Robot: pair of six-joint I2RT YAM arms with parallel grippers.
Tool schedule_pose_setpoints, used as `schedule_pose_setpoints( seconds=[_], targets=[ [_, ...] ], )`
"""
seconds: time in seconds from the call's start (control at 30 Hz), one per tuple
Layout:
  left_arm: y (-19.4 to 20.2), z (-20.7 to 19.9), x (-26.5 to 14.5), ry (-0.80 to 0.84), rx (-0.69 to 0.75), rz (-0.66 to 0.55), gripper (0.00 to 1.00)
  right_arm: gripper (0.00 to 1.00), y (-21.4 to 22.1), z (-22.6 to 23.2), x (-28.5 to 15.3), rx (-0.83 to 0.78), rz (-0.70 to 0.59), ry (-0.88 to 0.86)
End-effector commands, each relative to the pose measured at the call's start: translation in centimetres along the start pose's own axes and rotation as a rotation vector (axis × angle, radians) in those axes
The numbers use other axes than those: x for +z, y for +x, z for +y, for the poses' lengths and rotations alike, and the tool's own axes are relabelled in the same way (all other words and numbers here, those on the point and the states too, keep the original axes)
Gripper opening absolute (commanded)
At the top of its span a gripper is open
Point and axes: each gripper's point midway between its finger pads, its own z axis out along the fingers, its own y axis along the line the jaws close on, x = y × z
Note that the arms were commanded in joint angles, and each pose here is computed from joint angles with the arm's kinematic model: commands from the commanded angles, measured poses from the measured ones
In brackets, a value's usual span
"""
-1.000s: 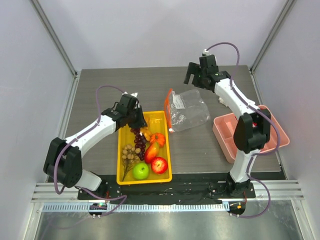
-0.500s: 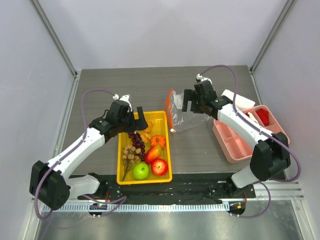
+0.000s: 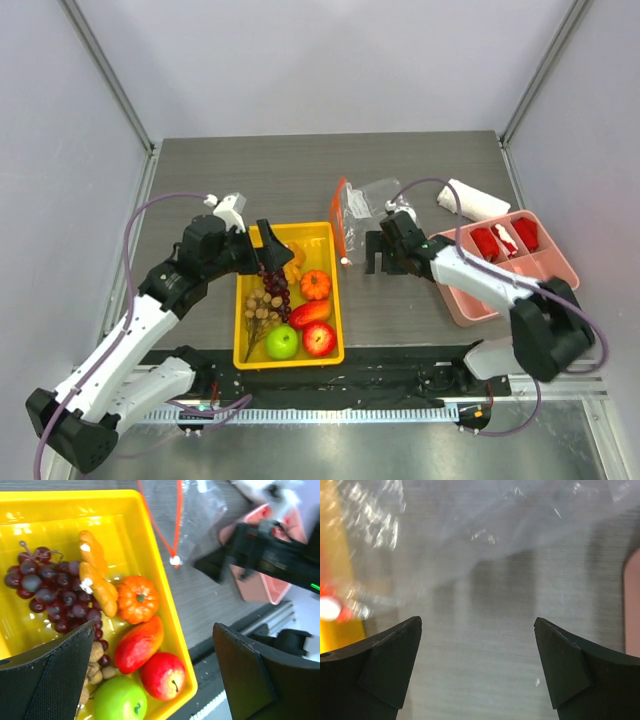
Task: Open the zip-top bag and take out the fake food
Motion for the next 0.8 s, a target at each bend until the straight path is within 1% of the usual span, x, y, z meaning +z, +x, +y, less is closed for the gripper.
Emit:
schedule_pose_setpoints(
  seconds=[0.0,0.03,0.07,0.1,0.13,0.17,0.2,0.27,0.33,0.43,0.47,0.53,0.57,0.6,0.67,0.7,0.77],
  targets=[
    [0.1,-2.2,-2.4,0.116,-0.026,-0.027,0.98,1.00,-6.9,2.6,3.7,0.030,-0.168,-0.001],
    [0.3,-2.2,-2.9,0.121,-0.037,-0.028,0.98,1.00,-7.0,2.0,5.6,0.017,-0.159,0.063],
    [0.3,-2.4,-3.5,0.133,-0.040,-0.044,0.99,1.00,-8.1,2.0,6.4,0.015,-0.181,0.087],
    [0.5,-2.5,-3.9,0.142,-0.046,-0.046,0.99,1.00,-10.6,2.5,6.5,0.015,-0.226,0.094],
    [1.1,-2.2,-3.8,0.143,-0.067,-0.035,0.99,1.00,-11.7,2.5,7.0,0.015,-0.241,0.111],
    [1.2,-2.5,-4.2,0.162,-0.073,-0.043,0.99,1.00,-11.7,1.7,8.6,0.001,-0.224,0.169],
    [1.6,-2.6,-4.3,0.180,-0.086,-0.032,0.99,1.00,-14.1,2.2,8.2,0.000,-0.265,0.184],
    [2.4,-2.4,-4.0,0.199,-0.115,-0.030,1.00,1.00,-15.3,1.1,7.9,-0.007,-0.280,0.277],
    [2.6,-2.4,-4.2,0.213,-0.125,-0.046,1.00,1.00,-16.6,1.0,6.7,-0.005,-0.322,0.285],
    [2.5,-2.2,-4.3,0.221,-0.136,-0.077,1.00,1.00,-17.0,1.4,4.3,0.016,-0.342,0.245],
    [2.4,-2.1,-4.4,0.217,-0.139,-0.086,1.00,1.00,-16.3,1.8,2.9,0.022,-0.327,0.207],
    [1.7,-2.0,-4.7,0.207,-0.144,-0.127,1.00,1.00,-14.8,2.5,1.2,0.024,-0.305,0.177],
    [1.2,-2.1,-4.9,0.211,-0.146,-0.153,1.00,1.00,-13.5,2.1,0.8,0.016,-0.287,0.183],
    [0.7,-2.3,-5.3,0.222,-0.141,-0.178,1.00,1.00,-13.8,2.3,-1.6,0.030,-0.325,0.147],
    [-0.1,-2.8,-5.9,0.240,-0.129,-0.218,1.00,1.00,-12.1,1.7,-3.1,0.043,-0.308,0.133],
    [-0.6,-3.0,-6.3,0.244,-0.129,-0.239,1.00,1.00,-12.5,2.0,-5.8,0.062,-0.354,0.071],
    [-1.4,-2.9,-6.8,0.235,-0.142,-0.282,1.00,1.00,-11.4,1.6,-7.4,0.069,-0.368,0.032]
  ],
)
